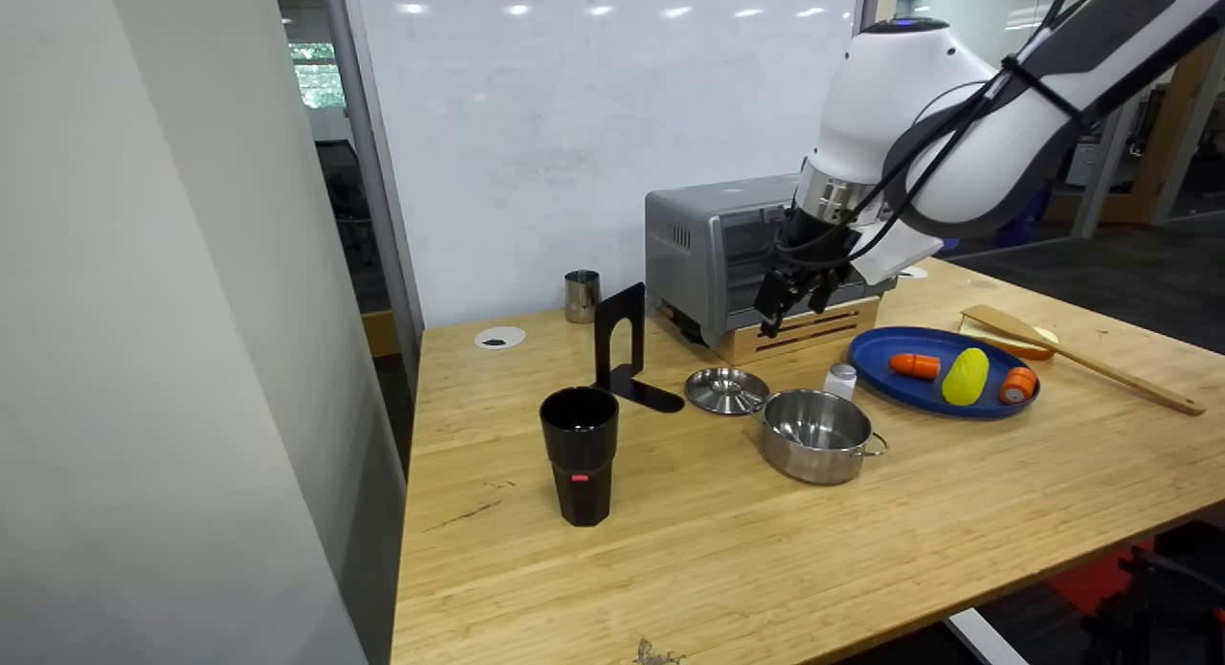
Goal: Take the maize cob from the pot and place it on the plate. Then, pick up the lid and cover the pot
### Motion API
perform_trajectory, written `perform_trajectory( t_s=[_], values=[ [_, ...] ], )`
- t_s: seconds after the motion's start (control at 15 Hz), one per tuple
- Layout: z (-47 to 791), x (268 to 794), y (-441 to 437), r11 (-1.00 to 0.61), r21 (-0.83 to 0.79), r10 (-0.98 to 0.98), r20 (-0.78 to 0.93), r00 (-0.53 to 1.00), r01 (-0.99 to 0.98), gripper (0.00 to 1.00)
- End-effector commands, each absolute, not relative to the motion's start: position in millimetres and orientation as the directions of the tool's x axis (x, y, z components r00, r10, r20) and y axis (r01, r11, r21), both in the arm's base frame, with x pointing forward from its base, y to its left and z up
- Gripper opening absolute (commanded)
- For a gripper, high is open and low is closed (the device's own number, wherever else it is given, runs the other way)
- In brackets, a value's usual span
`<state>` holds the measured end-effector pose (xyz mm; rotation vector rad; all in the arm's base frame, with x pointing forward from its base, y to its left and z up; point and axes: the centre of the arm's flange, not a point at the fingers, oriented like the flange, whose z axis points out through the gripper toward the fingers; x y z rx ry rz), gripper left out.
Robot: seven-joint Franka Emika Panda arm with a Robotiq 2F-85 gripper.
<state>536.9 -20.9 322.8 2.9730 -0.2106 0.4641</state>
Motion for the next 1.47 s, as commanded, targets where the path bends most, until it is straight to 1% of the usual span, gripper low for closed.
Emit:
perform_trajectory(
  t_s=[0.0,0.47,0.87,1.4],
  values=[
    [300.6,548.8,-20.7,-0.984,0.118,-0.088,0.34,0.936,-0.135,1.0],
    [271.9,563.5,-4.9,-0.99,0.125,-0.018,0.374,0.927,-0.069,1.0],
    [249.8,575.4,-1.5,-0.99,0.134,0.014,0.369,0.929,-0.038,1.0],
    [240.4,585.1,7.5,-0.991,0.135,0.041,0.374,0.927,-0.011,1.0]
  ],
)
